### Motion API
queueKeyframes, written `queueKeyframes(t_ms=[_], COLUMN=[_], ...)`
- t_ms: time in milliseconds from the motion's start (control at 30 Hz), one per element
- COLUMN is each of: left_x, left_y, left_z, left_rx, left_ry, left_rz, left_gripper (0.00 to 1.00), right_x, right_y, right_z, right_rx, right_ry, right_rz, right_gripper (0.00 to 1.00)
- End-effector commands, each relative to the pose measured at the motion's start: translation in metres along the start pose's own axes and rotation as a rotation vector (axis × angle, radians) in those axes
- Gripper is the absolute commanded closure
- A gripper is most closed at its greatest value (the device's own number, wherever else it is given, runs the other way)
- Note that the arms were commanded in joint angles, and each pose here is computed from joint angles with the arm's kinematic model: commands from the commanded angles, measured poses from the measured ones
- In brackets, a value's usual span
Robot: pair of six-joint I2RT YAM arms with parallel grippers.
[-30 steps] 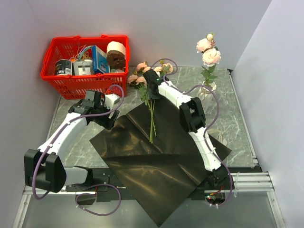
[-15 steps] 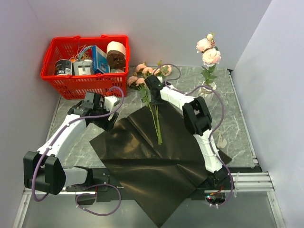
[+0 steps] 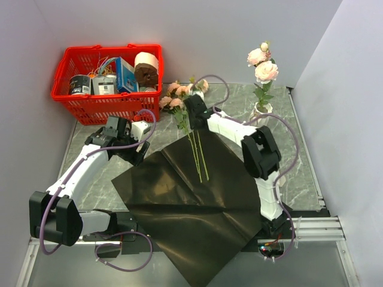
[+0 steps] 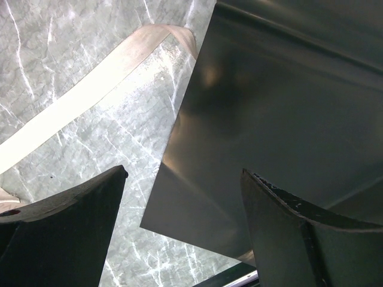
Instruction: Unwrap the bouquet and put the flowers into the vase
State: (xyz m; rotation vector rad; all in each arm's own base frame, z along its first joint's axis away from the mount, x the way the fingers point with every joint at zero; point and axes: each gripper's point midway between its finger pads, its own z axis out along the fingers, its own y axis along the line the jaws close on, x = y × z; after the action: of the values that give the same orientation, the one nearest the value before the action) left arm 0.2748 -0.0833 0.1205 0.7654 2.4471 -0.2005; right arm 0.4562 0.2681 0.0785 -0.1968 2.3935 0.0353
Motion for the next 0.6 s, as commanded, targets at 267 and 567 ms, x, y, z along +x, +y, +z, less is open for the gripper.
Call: queueKeyframes(t_ms=[267,567], left_x=[-0.007,-0.012], left_y=[-0.002,-0.002], left_z=[-0.005,-0.004], left_rx=[0.014,0.02], left_ry=[-0.035,-0.041], left_rz=[0.001,-0.003], left_gripper=[0.16,0.16], right_x=[-0.19,-0.226], right_y=[-0.008,-0.042], right_z=[-0.205,-0.4], right_rx=[-0.162,-0.162], right_ry=[-0.772,-1.307], right_rz=[-0.015,-0.061], right_gripper=[1.0,1.0])
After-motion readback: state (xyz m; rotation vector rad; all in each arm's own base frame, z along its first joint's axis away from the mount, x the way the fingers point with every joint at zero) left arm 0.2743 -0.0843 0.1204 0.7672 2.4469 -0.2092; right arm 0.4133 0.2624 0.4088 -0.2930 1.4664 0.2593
